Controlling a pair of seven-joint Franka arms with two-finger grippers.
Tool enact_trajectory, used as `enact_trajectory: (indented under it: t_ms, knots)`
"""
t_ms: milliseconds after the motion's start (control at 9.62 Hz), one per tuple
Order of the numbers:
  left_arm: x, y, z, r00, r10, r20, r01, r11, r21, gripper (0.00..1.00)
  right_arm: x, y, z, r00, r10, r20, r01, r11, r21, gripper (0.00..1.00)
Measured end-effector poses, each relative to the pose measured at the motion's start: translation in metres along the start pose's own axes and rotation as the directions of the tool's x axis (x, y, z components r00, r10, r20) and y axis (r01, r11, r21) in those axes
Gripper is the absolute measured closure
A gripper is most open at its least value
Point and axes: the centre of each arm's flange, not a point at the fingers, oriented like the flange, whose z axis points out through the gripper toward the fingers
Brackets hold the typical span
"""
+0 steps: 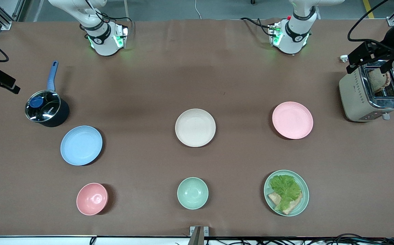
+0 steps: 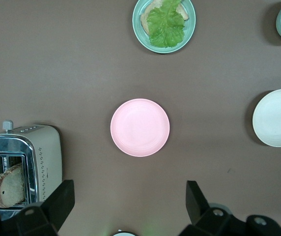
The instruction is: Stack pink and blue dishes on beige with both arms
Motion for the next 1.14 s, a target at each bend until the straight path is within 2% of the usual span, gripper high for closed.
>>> enact_trajectory:
  t_ms: [519, 727, 935, 1143]
  knots:
    - [0.001, -0.001, 0.004, 1.000, 0.011, 0.007, -0.012, 1.000, 0.000, 0.00, 0.001, 0.009, 0.001, 1.000, 0.004, 0.002, -0.004, 1.000, -0.001, 0.00]
    - [0.008, -0.019, 0.016, 1.000, -0.011, 0.026, 0.011, 1.000, -0.008, 0.01, 0.011, 0.037, 0.019, 0.999, 0.046, 0.028, -0.046, 0.999, -0.003, 0.00]
    - [0.022, -0.041, 0.047, 0.999, -0.041, 0.034, 0.042, 0.999, -0.030, 0.02, 0.040, 0.072, 0.071, 0.997, 0.054, 0.060, -0.056, 0.998, 0.025, 0.00]
    - [0.034, -0.068, 0.102, 0.999, -0.032, 0.030, 0.034, 0.997, -0.075, 0.02, 0.071, 0.102, 0.155, 0.993, -0.011, 0.117, 0.000, 0.995, 0.097, 0.00]
